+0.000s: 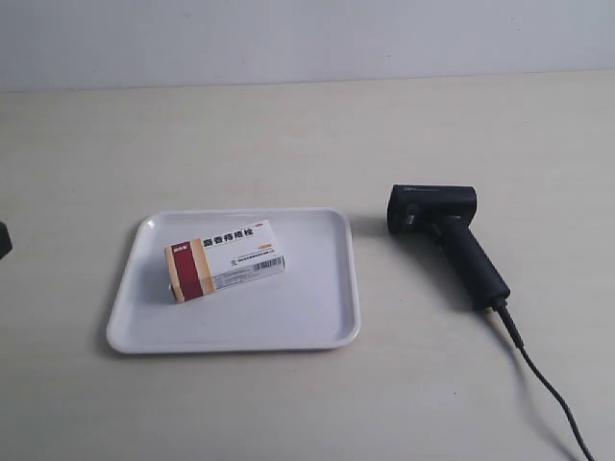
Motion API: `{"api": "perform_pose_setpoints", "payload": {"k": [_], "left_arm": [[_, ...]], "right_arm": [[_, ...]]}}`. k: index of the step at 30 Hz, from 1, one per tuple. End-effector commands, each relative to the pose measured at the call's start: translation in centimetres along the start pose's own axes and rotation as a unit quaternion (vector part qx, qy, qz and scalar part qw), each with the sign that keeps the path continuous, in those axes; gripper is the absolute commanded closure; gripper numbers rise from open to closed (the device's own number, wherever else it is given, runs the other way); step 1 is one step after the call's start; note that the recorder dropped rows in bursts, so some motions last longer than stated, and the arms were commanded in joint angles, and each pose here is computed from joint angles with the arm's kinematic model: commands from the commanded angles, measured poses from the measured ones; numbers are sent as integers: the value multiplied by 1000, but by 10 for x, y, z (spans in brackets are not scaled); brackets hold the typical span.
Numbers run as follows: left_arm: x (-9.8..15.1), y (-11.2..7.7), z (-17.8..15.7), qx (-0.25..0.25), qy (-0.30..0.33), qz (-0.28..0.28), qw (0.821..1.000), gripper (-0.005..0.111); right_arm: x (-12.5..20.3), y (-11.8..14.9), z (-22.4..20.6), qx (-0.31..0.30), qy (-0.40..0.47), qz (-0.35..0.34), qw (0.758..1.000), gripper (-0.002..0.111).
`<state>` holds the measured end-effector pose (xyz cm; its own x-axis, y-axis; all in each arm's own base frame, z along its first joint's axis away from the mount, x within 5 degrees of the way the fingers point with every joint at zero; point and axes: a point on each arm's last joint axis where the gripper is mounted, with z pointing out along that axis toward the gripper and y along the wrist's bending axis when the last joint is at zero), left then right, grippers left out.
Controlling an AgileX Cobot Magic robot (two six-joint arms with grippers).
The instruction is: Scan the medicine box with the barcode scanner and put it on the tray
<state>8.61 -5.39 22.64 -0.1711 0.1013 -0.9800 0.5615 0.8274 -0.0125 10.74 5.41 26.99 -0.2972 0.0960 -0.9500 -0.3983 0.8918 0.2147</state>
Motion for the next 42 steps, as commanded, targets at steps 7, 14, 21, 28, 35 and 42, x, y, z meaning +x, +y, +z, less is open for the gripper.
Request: {"api": "perform_pose_setpoints", "payload": {"k": [7,14,21,28,35,42], "left_arm": [[1,16,-24,-131,-55,44,989,104],[7,22,-47,-240,-123,45,962,104],[21,25,-51,-273,-131,36,952,104],[18,27,-52,-282,-159,24,946,104],[29,24,-48,-262,-100,14,960,104],[39,27,-47,-274,-50,-16,960,104]], "right_arm": [[-1,0,-1,-1,-7,1,1000,108],[-1,0,-1,-1,-7,0,1000,108],[-1,0,-1,-1,-7,0,1000,108],[-1,0,-1,-1,-7,0,1000,108],[-1,0,-1,-1,-7,-1,1000,108],[-1,0,-1,-1,-7,-1,1000,108]]}}
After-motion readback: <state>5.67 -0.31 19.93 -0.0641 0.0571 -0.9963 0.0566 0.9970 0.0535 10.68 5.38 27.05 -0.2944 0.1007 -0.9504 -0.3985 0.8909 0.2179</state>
